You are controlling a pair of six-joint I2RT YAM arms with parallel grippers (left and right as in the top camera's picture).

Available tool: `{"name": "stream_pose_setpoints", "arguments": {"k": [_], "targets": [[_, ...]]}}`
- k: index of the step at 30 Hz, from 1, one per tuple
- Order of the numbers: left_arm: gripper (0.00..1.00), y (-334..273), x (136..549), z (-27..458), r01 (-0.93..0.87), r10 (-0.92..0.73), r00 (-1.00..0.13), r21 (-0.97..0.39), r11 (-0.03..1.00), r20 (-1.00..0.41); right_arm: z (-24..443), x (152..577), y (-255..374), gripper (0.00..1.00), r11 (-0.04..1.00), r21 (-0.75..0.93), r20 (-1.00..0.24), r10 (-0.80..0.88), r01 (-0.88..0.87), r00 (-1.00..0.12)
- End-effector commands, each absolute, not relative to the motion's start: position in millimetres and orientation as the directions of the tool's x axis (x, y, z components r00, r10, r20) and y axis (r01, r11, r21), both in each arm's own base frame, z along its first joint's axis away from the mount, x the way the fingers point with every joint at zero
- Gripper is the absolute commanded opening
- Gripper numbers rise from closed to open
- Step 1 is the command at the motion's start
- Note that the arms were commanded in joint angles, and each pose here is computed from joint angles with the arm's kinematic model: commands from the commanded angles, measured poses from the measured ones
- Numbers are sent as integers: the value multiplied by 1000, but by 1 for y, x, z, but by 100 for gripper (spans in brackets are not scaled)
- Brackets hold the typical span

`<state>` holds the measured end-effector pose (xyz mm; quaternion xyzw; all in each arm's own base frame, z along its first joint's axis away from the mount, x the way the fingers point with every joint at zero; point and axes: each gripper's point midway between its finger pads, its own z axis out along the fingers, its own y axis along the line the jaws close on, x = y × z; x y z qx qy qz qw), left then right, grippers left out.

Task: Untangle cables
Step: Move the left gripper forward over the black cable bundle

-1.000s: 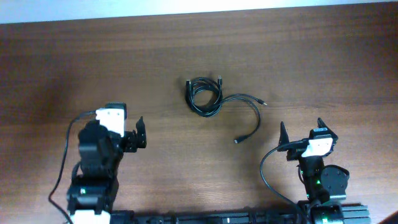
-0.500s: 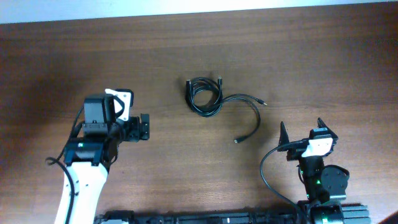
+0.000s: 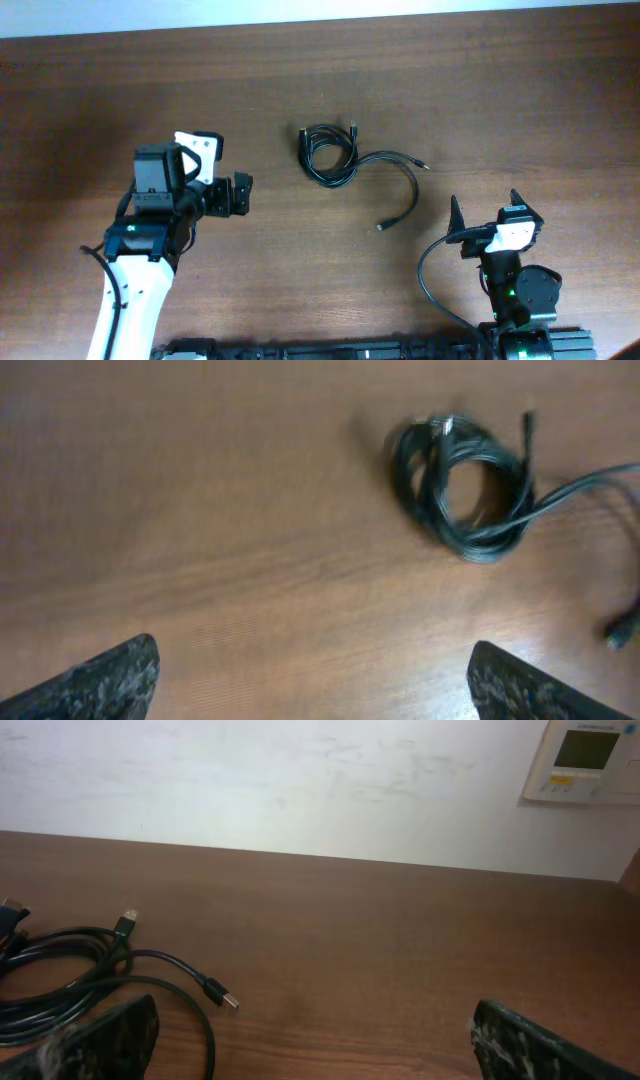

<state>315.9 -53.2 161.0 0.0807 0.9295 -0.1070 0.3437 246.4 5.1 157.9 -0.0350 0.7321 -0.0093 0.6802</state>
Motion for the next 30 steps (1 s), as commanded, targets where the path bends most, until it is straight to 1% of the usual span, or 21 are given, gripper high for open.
{"name": "stream_pose_setpoints", "arguments": {"k": [1,5,8,12,20,26,30], "targets": [[99,-68,327,174,272,86,-722,-167,948,-687,156,246,8,98,996,-67,-995,-70,-54,-72],[99,-78,351,181,284,119,-723,-135,949,-681,156,246,8,99,996,-67,-995,-70,-54,-72],[99,-90,366,177,305,148,-732,-126,944,-665,156,246,8,98,996,-67,-995,-70,-54,-72],[99,-124,378,147,375,211,-745,-135,917,-633,156,246,8,98,996,-67,-995,-70,-54,-72],[100,-154,391,95,424,271,-768,-144,894,-580,156,246,8,98,996,-67,-995,-70,-54,-72],[97,-166,402,69,441,288,-765,-143,886,-576,156,246,8,98,996,-67,-995,-70,-54,-72],[90,-175,411,56,454,293,-750,-140,880,-592,156,246,8,99,996,-67,-995,-70,-54,-72]]}}
